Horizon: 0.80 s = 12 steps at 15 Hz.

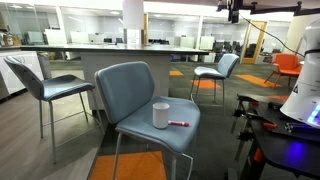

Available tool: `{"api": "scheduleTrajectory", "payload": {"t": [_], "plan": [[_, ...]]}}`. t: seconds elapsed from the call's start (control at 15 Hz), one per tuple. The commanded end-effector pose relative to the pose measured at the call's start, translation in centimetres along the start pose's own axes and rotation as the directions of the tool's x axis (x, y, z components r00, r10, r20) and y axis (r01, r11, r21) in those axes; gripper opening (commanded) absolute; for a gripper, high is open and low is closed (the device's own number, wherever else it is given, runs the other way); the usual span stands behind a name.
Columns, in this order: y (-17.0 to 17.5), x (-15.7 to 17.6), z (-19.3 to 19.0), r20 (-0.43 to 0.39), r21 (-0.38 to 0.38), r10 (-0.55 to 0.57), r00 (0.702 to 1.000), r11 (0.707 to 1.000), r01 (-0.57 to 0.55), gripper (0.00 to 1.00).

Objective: Move the white mug backwards on the seat

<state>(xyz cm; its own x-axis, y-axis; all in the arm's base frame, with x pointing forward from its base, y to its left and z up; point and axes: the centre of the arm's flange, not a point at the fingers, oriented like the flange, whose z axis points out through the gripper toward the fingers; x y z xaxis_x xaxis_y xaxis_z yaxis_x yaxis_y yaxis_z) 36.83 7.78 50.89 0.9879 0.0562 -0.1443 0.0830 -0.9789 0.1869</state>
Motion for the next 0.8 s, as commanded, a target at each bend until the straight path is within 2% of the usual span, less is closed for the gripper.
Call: {"api": "scheduleTrajectory", "payload": {"t": [0.0,0.2,0.33,0.47,0.73], "plan": [[-0.3,3.6,2.0,-0.060,0.051,0.020,0.998,0.999,-0.017,1.00],[-0.2,8.5,5.5,-0.120,0.138,0.074,0.990,0.989,-0.058,1.00],[0.1,11.2,8.5,-0.128,0.203,0.164,0.978,0.970,-0.136,1.00],[0.4,14.0,12.1,-0.120,0.227,0.283,0.952,0.941,-0.251,1.00],[0.6,16.9,18.9,-0.028,0.280,0.436,0.899,0.867,-0.412,1.00]]}}
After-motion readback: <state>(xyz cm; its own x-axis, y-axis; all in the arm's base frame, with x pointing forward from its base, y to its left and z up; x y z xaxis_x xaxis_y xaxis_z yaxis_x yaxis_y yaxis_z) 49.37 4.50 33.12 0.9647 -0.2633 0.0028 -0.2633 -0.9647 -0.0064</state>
